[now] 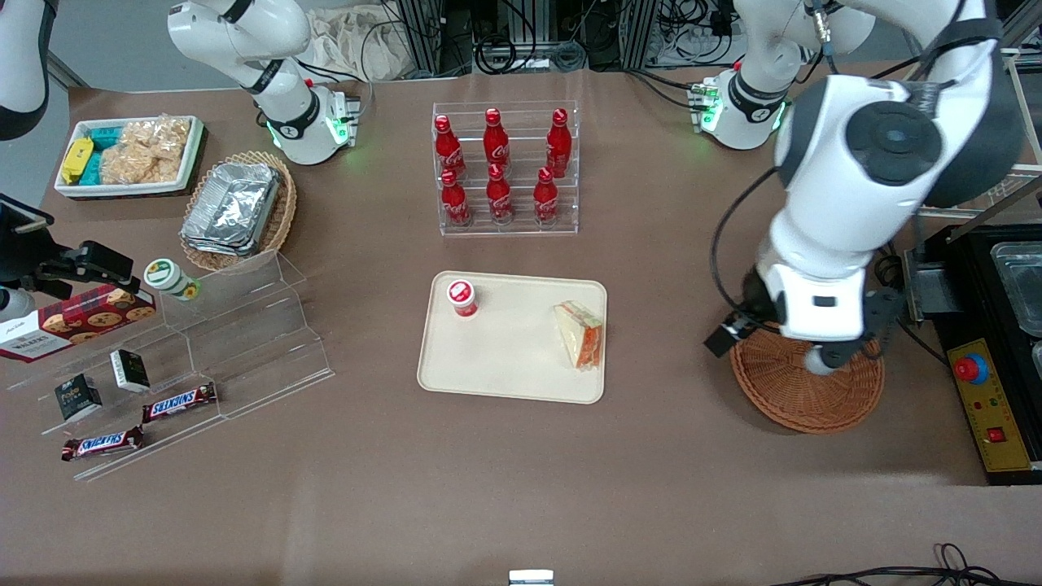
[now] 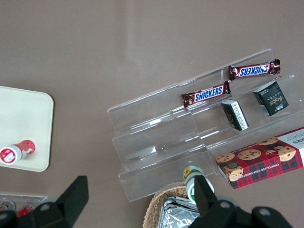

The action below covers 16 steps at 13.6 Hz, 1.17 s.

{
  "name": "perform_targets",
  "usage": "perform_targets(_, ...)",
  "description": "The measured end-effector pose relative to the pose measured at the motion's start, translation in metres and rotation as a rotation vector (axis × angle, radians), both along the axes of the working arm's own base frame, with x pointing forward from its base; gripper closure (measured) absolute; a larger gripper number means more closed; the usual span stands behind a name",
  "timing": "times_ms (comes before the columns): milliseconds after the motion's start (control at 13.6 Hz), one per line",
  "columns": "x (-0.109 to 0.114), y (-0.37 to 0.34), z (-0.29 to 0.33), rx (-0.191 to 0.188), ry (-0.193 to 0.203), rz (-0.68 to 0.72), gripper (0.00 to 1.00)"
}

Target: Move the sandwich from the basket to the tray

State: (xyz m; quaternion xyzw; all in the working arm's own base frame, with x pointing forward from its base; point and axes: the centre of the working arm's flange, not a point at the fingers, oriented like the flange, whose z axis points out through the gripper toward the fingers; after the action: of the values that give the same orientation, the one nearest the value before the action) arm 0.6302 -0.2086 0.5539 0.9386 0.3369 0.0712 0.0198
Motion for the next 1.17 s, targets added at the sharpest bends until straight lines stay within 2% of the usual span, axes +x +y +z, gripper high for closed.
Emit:
perform_targets(220,0.007,0.058,0.010,-0.020,0.005,-0.060,0.00)
perform_targets(514,0.003,0.148,0.023,-0.037,0.061,-0.167,0.00)
perform_targets(734,-0.008,0.226,0.031,-0.078,0.094,-0.275,0.00)
perform_targets(954,-0.022,0.269,0.043,-0.113,0.085,-0.385,0.00)
perform_targets(1028,-0.025,0.272,0.046,-0.113,0.081,-0.408,0.00)
perform_targets(1174,-0.030,0.263,0.049,-0.079,0.094,-0.449,0.00)
